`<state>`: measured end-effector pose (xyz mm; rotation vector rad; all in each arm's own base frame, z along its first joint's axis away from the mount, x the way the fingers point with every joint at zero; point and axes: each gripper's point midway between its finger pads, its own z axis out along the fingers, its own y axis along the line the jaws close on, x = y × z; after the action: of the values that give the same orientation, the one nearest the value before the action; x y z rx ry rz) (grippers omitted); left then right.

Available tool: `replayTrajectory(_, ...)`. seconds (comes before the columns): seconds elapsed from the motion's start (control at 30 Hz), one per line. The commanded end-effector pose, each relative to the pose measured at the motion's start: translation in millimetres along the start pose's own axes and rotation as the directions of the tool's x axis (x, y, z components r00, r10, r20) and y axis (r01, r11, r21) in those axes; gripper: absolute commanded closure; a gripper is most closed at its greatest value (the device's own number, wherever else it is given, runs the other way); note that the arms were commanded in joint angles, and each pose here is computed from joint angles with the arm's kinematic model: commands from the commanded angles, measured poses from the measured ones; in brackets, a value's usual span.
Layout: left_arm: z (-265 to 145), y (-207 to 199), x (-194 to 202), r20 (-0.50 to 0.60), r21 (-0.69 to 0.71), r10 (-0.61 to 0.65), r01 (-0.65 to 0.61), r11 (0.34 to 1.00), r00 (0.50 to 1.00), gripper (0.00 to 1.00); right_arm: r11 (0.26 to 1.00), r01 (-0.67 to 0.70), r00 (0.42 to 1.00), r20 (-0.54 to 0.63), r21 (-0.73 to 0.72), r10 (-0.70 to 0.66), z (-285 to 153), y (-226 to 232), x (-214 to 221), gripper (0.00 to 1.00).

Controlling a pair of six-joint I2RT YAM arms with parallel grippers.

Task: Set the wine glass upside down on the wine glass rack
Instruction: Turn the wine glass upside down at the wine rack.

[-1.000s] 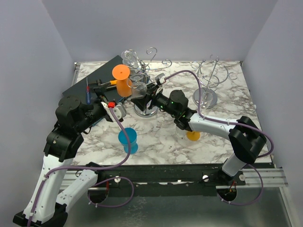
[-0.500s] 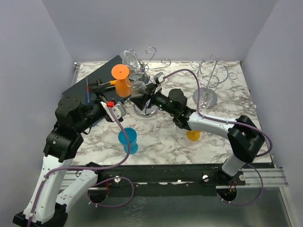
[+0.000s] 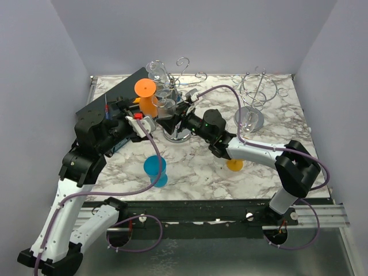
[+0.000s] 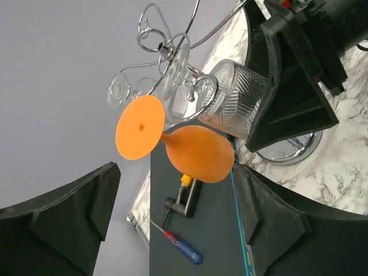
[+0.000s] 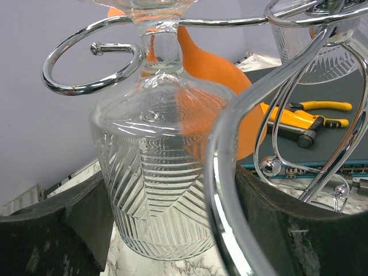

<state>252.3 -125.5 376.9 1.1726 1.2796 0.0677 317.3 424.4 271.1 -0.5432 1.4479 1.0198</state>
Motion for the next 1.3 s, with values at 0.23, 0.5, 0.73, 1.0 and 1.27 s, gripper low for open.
replayTrajectory(0.23, 33.9, 39.9, 4.4, -0.017, -0.136, -0.018, 0.015, 0.991, 1.0, 0.17, 0.999, 0.032, 0.989, 0.145, -0.01, -0.03, 5.8, 14.4, -38.4, 0.55)
replayTrajectory(0.5, 48.4, 57.3, 5.4, -0.03, -0.183, -0.056, 0.05, 0.982, 0.998, 0.23, 0.999, 0.035, 0.986, 0.161, 0.003, -0.035, 8.7, 11.9, -41.6, 0.55)
replayTrajectory(0.73, 53.7, 50.1, 7.5, -0.025, -0.152, -0.056, 0.051, 0.987, 0.998, 0.24, 0.999, 0.023, 0.985, 0.168, 0.038, -0.029, 8.3, 5.4, -40.2, 0.56)
replayTrajectory(1.0, 56.4, 42.1, 11.7, -0.028, -0.124, -0.047, 0.043, 0.991, 0.999, 0.24, 0.997, 0.025, 0.985, 0.166, 0.074, -0.037, 11.9, 0.2, -35.2, 0.55)
replayTrajectory(1.27, 56.7, 39.4, 8.3, -0.013, -0.105, -0.038, 0.036, 0.994, 0.999, 0.24, 0.999, 0.032, 0.99, 0.14, 0.022, -0.034, 14.2, 9.4, -29.9, 0.55)
